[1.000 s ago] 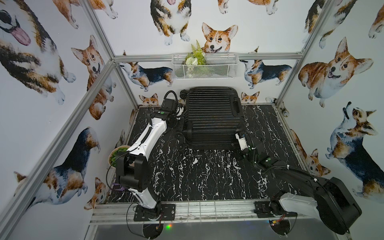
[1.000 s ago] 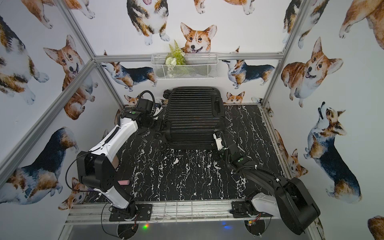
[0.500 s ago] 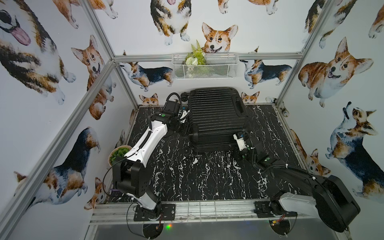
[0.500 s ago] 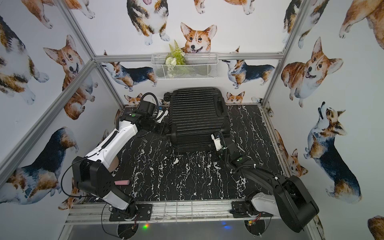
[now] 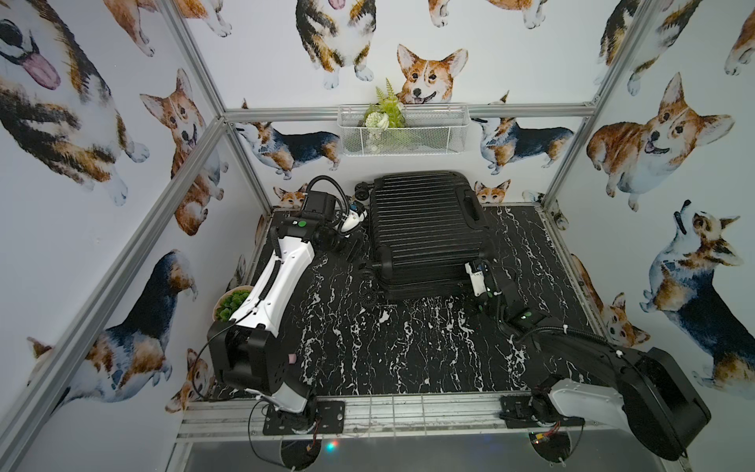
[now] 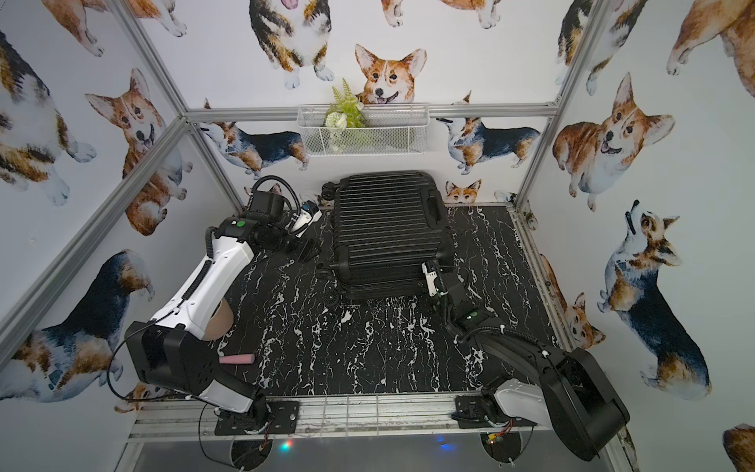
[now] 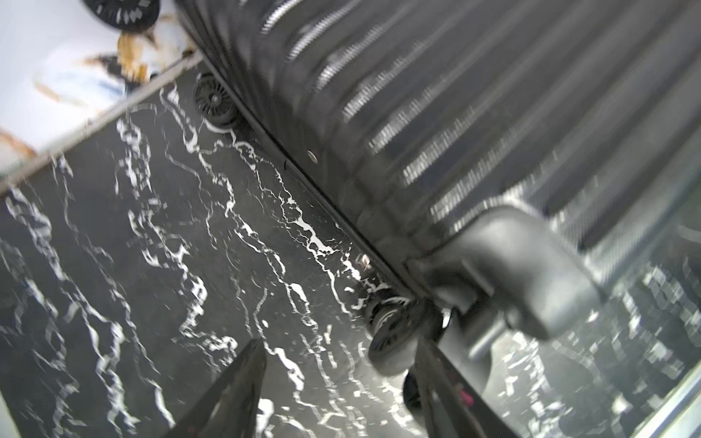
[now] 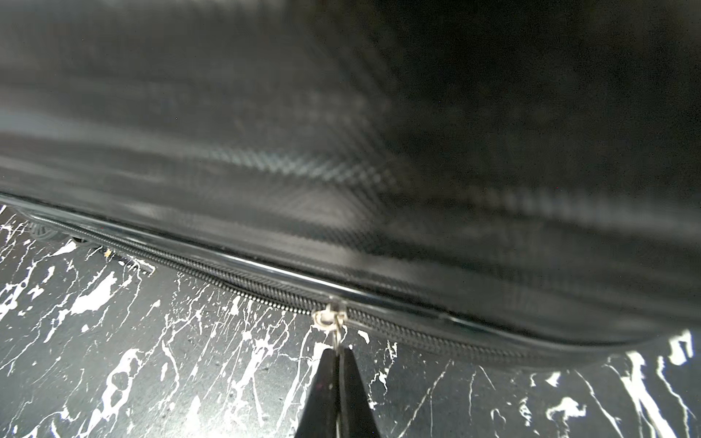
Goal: Close the suitcase zippers
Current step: Zip the zipper on the suitcase.
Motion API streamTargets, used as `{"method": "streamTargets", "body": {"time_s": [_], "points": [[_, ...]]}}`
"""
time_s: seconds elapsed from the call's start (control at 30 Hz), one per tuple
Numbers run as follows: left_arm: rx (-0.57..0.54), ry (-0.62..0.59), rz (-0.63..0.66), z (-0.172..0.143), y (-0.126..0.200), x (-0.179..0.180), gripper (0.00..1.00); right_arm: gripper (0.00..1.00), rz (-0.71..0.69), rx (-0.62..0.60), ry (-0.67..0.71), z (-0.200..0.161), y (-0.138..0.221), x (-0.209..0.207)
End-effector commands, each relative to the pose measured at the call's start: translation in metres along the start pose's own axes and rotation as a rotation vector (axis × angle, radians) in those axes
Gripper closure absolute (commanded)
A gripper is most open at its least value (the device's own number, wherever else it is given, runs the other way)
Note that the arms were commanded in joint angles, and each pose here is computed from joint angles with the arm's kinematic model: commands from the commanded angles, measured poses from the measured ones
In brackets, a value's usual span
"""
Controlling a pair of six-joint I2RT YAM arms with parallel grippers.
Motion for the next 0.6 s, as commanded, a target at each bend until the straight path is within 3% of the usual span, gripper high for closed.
{"method": "streamTargets", "body": {"time_s": [0.0,0.1,0.27,0.57], "points": [[-0.124,-0.386,-0.231,-0.004,0.017,-0.018,0.29,1.00,-0.042,0.026,-0.023,-0.005,-0.001,-0.006],[-0.165,-0.513,-0.368,-0.012,0.027,-0.027,0.25,1.00,-0.039,0.024,-0.022,-0.005,-0.001,-0.005],[-0.034,-0.554,-0.521,-0.025,0.021,-0.034,0.22,1.00,-0.048,0.020,-0.017,-0.004,0.000,-0.007],[0.074,-0.612,-0.463,-0.034,-0.018,-0.035,0.21,1.00,-0.040,0.022,-0.017,-0.004,0.000,-0.006]]}}
Point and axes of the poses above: each gripper's point midway between its finger pads, its own y axis back along the fingers, its own x axis along the line the jaws close on, z = x × y, the point moved 3 cm from there along y, back along the fingers, and after that the axes turned 12 degrees about y, right-handed, at the moved point
